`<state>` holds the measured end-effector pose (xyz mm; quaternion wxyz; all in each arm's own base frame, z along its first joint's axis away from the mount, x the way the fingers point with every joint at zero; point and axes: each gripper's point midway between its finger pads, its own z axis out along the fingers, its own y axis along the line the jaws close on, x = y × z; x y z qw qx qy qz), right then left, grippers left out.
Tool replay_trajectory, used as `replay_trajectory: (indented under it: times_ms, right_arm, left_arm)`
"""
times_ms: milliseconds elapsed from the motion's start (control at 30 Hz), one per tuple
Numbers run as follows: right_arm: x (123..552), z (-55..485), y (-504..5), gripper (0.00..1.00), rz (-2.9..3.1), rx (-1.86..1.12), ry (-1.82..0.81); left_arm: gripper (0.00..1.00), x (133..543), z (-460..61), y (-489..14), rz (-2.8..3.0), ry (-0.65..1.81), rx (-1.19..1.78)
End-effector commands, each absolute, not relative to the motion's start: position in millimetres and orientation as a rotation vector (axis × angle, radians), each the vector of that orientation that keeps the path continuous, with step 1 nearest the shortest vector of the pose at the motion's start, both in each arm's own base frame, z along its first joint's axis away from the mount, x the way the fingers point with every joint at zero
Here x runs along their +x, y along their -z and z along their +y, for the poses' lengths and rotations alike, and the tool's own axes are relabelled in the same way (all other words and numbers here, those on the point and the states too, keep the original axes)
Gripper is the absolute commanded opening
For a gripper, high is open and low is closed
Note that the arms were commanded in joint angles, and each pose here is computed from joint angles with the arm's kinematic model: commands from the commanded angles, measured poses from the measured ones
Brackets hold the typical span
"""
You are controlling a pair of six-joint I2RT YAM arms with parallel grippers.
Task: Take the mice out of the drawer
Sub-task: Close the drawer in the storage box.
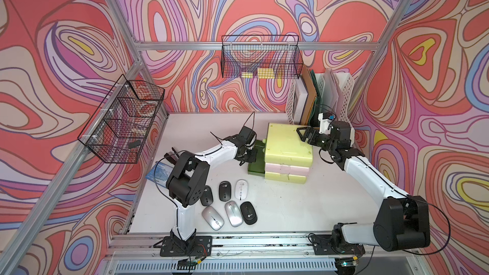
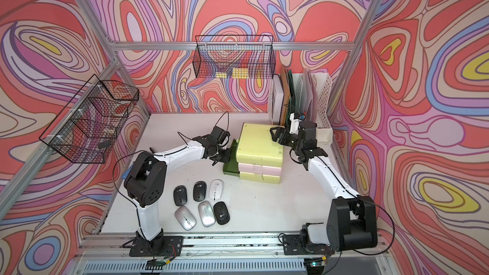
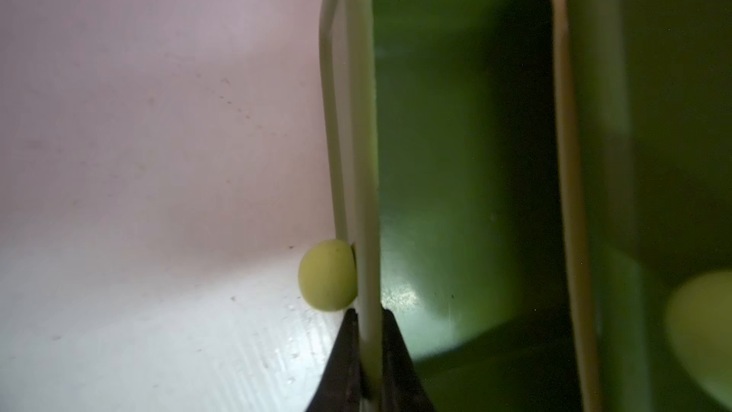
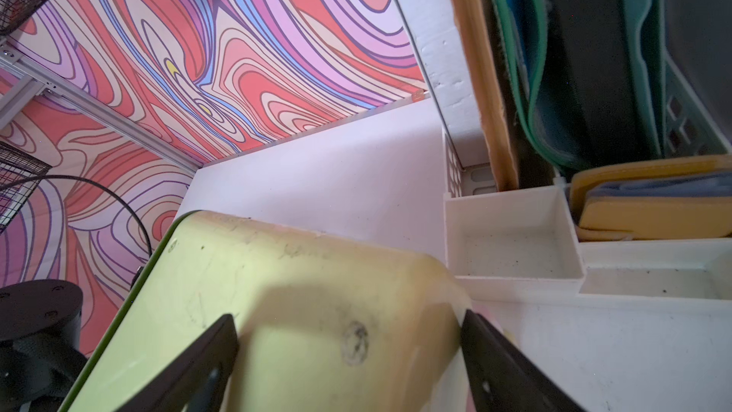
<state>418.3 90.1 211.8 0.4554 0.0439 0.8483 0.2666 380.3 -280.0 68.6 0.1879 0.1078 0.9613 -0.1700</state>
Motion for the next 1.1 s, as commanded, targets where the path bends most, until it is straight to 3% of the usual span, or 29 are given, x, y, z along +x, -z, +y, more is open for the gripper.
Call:
replay_trajectory:
  times_ms: [0, 67, 167, 233, 467, 667, 800, 1067]
  right_arm:
    - [342, 95, -72, 0.91, 2.623, 0.212, -0.639]
    - [341, 95, -70, 0.91, 2.626, 0.216, -0.648]
    - [342, 95, -68, 0.91, 2.627, 0.215, -0.646]
    - [342, 95, -68, 0.91, 2.627, 0.213, -0.646]
    - [343, 95, -68, 0.91, 2.625, 0.211, -0.645]
    - [342, 95, -65, 0.91, 2.634, 0.213, -0.643]
    - [340, 95, -61, 0.91, 2.643, 0.220, -0.641]
    - [338, 93, -60, 0.91, 2.646, 0.226, -0.630]
  left_arm:
    - [0.12, 374, -344, -107, 2.573, 0.789, 0.394]
    - [0.21, 370, -354, -110, 2.567, 0.827, 0.397]
    - [0.59, 367, -346, -112, 2.565, 0.810, 0.343]
    - [0.67, 377, -326, -121, 2.513, 0.760, 0.284]
    - [0.69, 392, -263, -113, 2.571, 0.608, 0.170]
    - [0.69, 399, -242, -78, 2.694, 0.375, 0.124]
    - [0.68, 393, -255, -55, 2.794, 0.269, 0.190]
    - [0.67, 361, -333, -36, 2.868, 0.351, 0.424]
